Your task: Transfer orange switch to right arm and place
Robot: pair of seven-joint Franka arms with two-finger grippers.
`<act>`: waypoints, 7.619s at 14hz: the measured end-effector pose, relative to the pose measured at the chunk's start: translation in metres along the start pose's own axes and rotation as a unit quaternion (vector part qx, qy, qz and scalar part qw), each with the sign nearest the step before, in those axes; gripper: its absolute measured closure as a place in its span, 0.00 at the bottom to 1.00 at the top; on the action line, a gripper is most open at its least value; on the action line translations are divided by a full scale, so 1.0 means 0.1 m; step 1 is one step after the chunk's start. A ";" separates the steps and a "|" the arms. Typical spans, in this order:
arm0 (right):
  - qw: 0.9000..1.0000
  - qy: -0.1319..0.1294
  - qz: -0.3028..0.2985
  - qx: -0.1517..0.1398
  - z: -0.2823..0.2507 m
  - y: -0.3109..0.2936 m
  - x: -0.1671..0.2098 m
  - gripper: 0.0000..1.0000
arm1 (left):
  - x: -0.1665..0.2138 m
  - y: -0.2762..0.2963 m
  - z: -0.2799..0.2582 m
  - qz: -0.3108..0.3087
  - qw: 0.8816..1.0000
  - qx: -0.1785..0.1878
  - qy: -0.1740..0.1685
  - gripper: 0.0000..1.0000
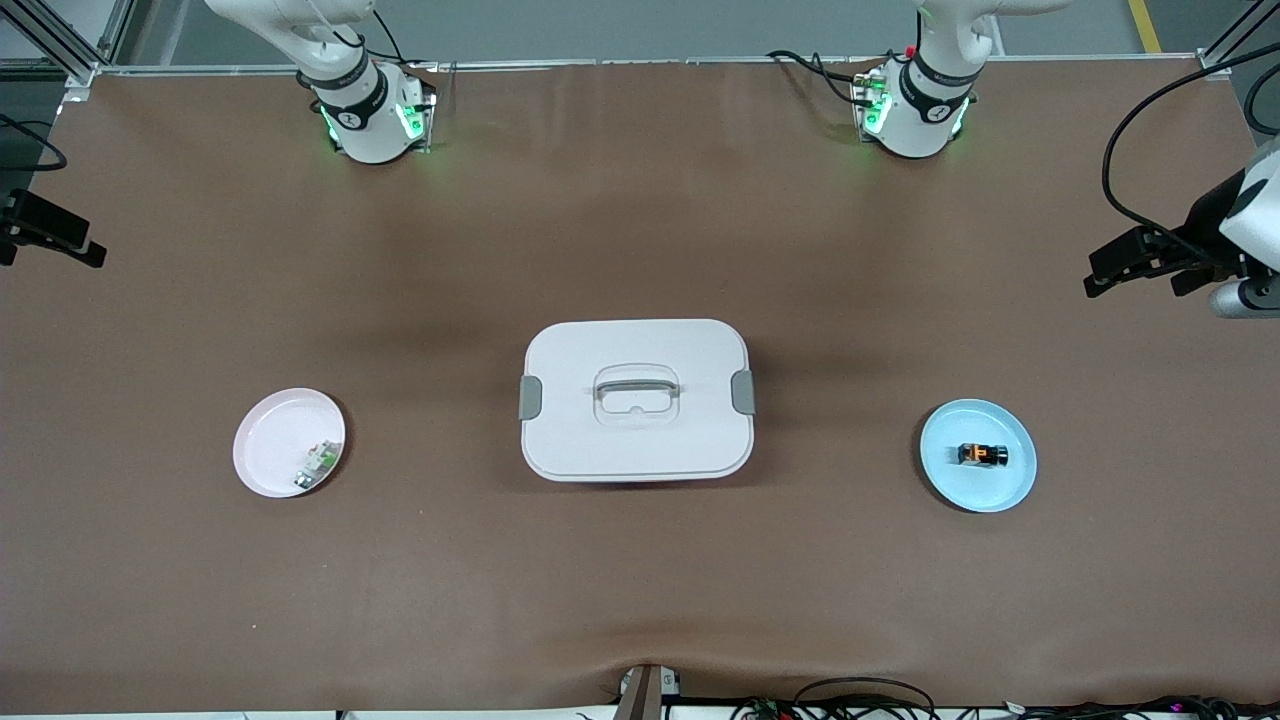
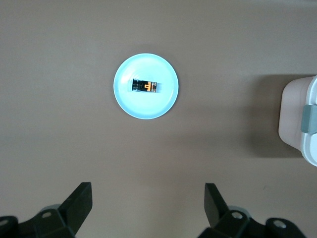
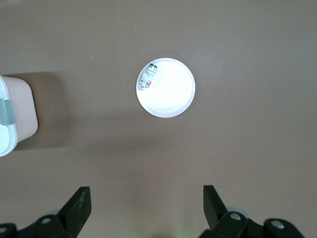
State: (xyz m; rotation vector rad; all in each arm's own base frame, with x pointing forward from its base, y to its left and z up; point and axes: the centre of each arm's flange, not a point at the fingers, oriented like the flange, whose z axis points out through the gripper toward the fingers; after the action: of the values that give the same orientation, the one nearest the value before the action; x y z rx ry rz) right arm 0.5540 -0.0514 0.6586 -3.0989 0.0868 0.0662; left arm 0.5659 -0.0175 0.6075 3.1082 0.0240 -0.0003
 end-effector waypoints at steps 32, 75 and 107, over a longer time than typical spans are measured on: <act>1.000 0.000 0.000 0.000 0.00 0.01 0.00 0.00 | 1.21 -0.19 2.95 -0.001 0.999 0.028 -0.021 0.00; 1.000 0.000 0.001 0.000 0.00 0.01 0.00 0.00 | 1.02 -0.26 4.21 0.063 0.997 0.049 -0.022 0.09; 1.000 -0.002 0.017 0.001 0.04 0.18 0.02 0.00 | 0.87 0.44 1.94 -0.376 0.913 -0.139 -0.075 0.27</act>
State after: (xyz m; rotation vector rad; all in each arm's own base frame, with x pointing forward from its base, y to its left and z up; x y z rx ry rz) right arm 0.5549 -0.0697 0.6542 -3.0961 0.1400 0.0741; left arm 0.6540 -0.0669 0.4150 2.6011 1.0940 -0.2300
